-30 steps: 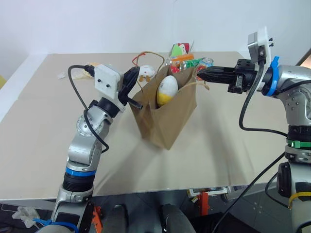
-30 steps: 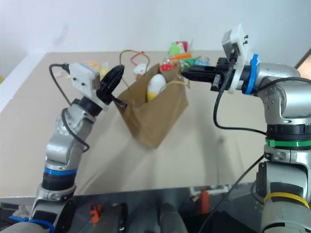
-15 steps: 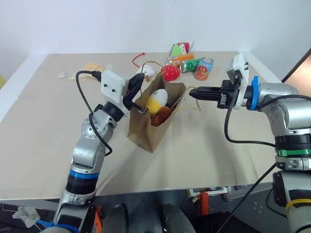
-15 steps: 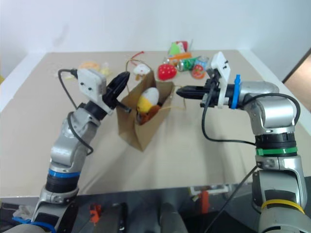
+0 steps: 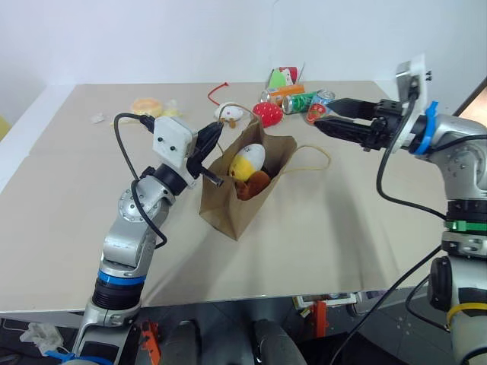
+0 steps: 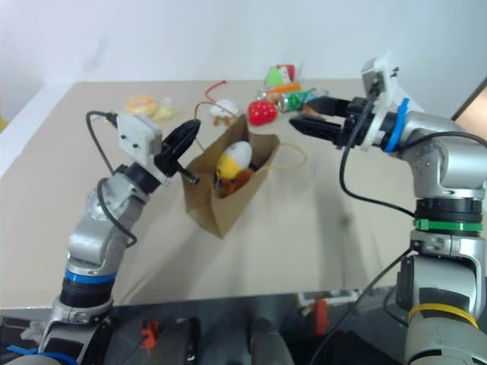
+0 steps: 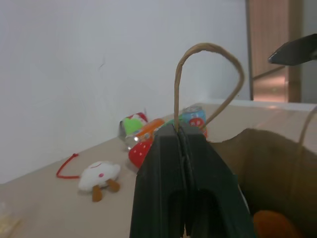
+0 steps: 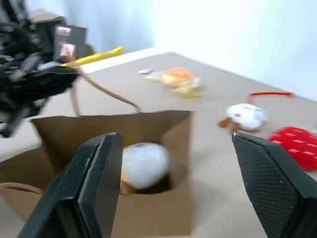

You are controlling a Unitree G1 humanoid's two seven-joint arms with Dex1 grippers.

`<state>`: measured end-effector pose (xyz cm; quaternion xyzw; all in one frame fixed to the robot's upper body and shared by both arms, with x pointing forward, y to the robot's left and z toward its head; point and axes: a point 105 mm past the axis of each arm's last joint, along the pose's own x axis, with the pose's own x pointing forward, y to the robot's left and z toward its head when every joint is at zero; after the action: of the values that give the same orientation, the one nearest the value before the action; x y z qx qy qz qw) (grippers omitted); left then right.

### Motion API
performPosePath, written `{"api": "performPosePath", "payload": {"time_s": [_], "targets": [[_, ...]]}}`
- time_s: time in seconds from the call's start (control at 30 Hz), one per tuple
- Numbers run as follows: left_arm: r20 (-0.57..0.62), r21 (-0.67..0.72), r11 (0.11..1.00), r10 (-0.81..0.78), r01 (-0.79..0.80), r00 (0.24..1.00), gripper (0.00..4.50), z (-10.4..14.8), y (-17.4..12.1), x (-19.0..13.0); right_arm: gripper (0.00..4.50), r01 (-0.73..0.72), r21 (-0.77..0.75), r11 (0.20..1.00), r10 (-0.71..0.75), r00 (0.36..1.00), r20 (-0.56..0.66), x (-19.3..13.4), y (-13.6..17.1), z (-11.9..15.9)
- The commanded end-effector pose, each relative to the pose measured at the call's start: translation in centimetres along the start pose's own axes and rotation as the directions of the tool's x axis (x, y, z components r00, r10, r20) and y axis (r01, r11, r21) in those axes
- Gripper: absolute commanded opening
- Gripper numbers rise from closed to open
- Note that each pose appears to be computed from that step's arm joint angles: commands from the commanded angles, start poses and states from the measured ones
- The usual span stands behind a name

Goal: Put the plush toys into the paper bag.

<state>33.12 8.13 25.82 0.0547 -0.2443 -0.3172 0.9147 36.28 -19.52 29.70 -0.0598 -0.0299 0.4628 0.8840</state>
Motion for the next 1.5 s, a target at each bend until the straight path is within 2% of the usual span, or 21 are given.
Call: {"api": "performPosePath", "payload": {"time_s": [0.03,0.1,0.13,0.17,0.2,0.27,0.3,0.33,0.37,0.4,0.43,0.5,0.73,0.93,1.13,1.5], "targets": [[0.053,-0.009,0.999,-0.038,0.039,0.998,0.0,1.8,0.0,-0.6,3.84,0.032,-0.05,0.998,-0.033,0.999,-0.023,-1.5,-0.7,0.0],[0.045,-0.013,0.997,-0.074,0.075,0.996,0.0,1.9,0.0,-1.0,3.84,0.039,-0.059,0.997,-0.045,0.994,-0.095,-2.2,-1.1,-1.9],[0.046,-0.038,0.995,-0.095,0.096,0.994,0.26,2.0,-0.1,-1.1,3.29,0.044,-0.058,0.997,-0.051,0.99,-0.128,-2.6,-1.4,-2.8],[0.049,-0.052,0.992,-0.115,0.118,0.992,0.54,2.1,-0.3,-1.3,3.01,0.035,-0.07,0.997,-0.046,0.984,-0.17,-2.8,-1.4,-3.7],[0.052,-0.052,0.99,-0.131,0.134,0.99,0.84,2.2,-0.4,-1.4,2.51,0.021,-0.08,0.997,-0.037,0.977,-0.209,-3.0,-1.2,-4.4],[0.056,-0.059,0.987,-0.147,0.15,0.988,1.68,2.5,-0.4,-1.5,1.62,0.0,-0.09,0.996,-0.024,0.964,-0.264,-3.1,-1.1,-5.5],[0.052,-0.062,0.985,-0.156,0.159,0.986,2.3,2.5,-0.4,-1.6,0.97,-0.015,-0.091,0.996,-0.011,0.958,-0.285,-3.1,-0.9,-5.9],[0.042,-0.057,0.984,-0.167,0.169,0.985,2.56,2.5,-0.4,-1.8,0.73,-0.035,-0.082,0.996,0.008,0.954,-0.299,-3.1,-0.7,-6.2],[0.034,-0.06,0.982,-0.18,0.181,0.983,3.31,2.5,-0.4,-1.9,0.04,-0.054,-0.068,0.996,0.031,0.951,-0.309,-3.0,-0.4,-6.4],[0.023,-0.063,0.978,-0.196,0.197,0.98,3.57,2.5,-0.4,-2.2,0.0,-0.085,-0.05,0.995,0.064,0.945,-0.321,-2.8,0.2,-6.6],[0.016,-0.065,0.976,-0.209,0.21,0.978,4.07,2.6,-0.4,-2.5,0.0,-0.121,-0.034,0.992,0.103,0.939,-0.329,-2.6,0.8,-6.7],[0.01,-0.108,0.964,-0.242,0.242,0.97,4.4,3.1,-0.3,-3.2,0.0,-0.205,0.01,0.979,0.197,0.923,-0.329,-1.9,2.6,-6.7],[-0.083,-0.167,0.95,-0.279,0.263,0.957,4.4,3.8,0.5,-6.6,0.0,-0.51,0.03,0.859,0.501,0.829,-0.248,2.0,11.2,-5.1],[-0.202,-0.215,0.93,-0.34,0.297,0.919,4.4,1.8,-1.7,-8.7,0.0,-0.619,-0.004,0.785,0.609,0.773,-0.176,4.2,15.7,-4.1],[-0.21,-0.197,0.943,-0.307,0.267,0.928,4.4,0.5,-2.6,-8.2,0.0,-0.588,-0.106,0.802,0.558,0.801,-0.218,6.7,16.1,-6.0],[-0.207,-0.15,0.963,-0.253,0.225,0.945,4.4,-0.3,-2.1,-7.3,0.0,-0.542,-0.173,0.822,0.514,0.838,-0.184,8.1,15.1,-6.0]]}}
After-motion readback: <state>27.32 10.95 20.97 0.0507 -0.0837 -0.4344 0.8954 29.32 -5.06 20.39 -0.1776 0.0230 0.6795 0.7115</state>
